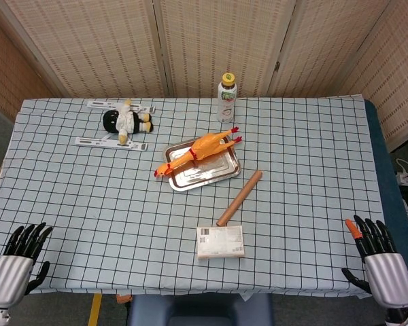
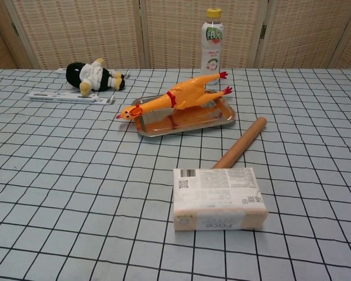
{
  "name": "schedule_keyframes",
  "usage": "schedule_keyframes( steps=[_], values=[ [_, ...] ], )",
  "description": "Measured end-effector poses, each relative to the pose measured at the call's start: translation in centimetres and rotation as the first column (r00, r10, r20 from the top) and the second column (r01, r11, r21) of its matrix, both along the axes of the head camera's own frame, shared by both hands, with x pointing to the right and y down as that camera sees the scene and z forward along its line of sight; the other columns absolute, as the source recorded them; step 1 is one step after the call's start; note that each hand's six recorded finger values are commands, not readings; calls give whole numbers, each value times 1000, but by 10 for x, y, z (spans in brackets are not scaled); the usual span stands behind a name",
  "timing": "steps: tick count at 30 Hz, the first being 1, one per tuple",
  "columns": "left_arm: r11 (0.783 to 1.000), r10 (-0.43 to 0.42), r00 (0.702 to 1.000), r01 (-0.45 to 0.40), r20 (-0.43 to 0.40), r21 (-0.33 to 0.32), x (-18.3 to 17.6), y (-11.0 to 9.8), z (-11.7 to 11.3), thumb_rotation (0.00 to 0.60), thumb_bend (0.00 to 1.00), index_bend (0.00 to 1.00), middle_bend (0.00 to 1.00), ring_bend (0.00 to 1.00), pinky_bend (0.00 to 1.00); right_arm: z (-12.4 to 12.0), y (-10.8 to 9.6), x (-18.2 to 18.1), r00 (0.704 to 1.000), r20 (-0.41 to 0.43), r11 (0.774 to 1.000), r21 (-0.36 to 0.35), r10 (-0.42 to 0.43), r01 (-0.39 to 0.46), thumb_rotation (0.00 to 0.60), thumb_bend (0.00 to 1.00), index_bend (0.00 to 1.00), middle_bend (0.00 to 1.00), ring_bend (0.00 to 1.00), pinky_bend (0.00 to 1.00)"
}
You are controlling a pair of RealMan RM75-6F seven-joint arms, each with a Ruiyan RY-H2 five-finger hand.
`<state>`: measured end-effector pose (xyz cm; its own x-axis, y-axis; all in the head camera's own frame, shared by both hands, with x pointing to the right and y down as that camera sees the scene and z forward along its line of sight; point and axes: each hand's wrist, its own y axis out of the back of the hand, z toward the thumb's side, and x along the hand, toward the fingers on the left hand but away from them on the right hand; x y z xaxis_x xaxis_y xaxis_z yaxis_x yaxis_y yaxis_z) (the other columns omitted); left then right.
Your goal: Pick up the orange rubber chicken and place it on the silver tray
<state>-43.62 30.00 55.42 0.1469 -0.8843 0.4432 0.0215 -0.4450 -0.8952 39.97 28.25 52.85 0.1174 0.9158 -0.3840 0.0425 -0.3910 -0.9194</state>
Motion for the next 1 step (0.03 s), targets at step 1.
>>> schedule_keyframes(
  steps=[1],
  values=[
    [1000, 13, 1000, -13, -6, 4, 3, 3, -2, 600, 460, 0, 0, 0, 34, -2, 2, 0, 1000, 9, 1000, 3, 4, -4, 600, 49, 0, 0, 0, 0]
  ],
)
